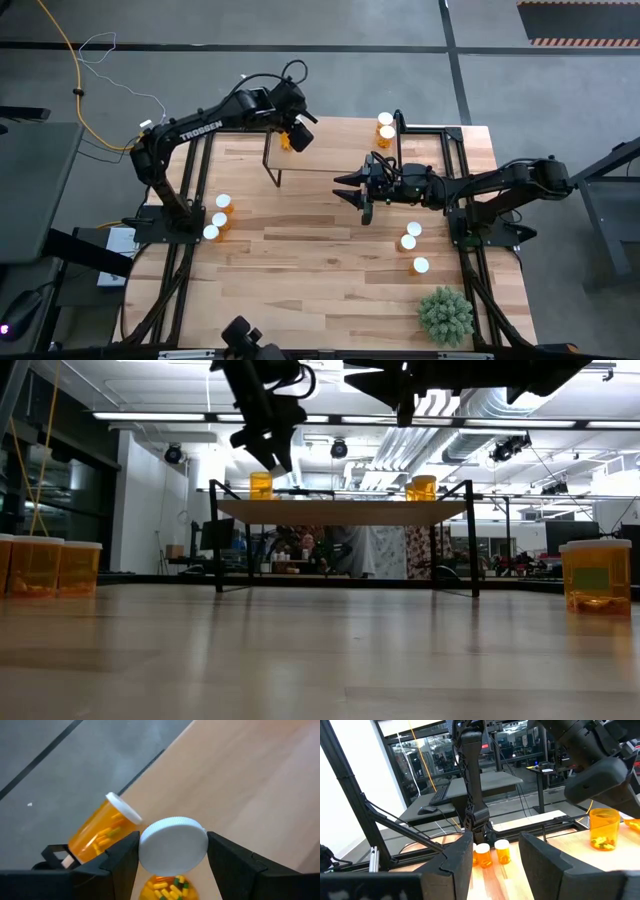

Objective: Pick and place medicine bottles onto shelf by color
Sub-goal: Put the yellow pill bottle on the shelf

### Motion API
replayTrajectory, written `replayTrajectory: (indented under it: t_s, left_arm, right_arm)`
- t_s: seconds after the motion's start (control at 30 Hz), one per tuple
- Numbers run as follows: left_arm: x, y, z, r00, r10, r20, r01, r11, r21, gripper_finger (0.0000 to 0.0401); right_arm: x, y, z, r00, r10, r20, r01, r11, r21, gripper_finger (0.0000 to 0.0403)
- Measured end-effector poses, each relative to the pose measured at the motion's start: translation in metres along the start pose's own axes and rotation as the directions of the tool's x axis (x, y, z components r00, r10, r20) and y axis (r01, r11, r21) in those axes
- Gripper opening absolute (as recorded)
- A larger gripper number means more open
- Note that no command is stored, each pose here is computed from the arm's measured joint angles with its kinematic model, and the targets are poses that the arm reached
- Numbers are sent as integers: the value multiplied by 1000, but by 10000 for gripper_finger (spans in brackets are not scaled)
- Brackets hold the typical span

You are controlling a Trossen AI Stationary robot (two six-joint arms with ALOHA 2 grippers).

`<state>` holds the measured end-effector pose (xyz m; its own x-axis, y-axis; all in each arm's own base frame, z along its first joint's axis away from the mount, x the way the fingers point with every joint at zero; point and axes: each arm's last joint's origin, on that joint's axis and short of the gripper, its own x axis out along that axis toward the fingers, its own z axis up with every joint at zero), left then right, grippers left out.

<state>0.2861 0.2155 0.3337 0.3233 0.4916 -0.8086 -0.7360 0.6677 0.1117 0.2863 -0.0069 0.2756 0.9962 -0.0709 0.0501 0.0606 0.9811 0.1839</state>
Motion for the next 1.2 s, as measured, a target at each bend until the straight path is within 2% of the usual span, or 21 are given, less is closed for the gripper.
replayTrajectory:
  t_s: [0.4,0.63,0.73,0.9,1.03,1.2]
  left_arm:
    - [-5,-15,-6,997,-56,-49,57,998,17,207]
    - [-41,-9,-1,997,-82,18,81,997,11,206]
    - [-52,0,-8,995,-90,-39,90,996,5,207]
    - [-48,24,-15,974,-159,-160,141,983,-121,207]
    - [-43,39,-12,948,-281,-148,246,944,-219,207]
    - [-42,48,-12,946,-292,-142,247,930,-272,207]
  right_arm:
    - [0,0,0,1000,7,-2,-7,1000,0,152]
    - [0,0,0,1000,7,-2,-7,1000,0,152]
    - [0,0,0,1000,7,-2,-7,1000,0,152]
    - [0,0,0,1000,7,-2,-7,1000,7,152]
    - [0,0,0,1000,7,-2,-7,1000,19,152]
    - [0,0,0,1000,7,-2,-7,1000,19,152]
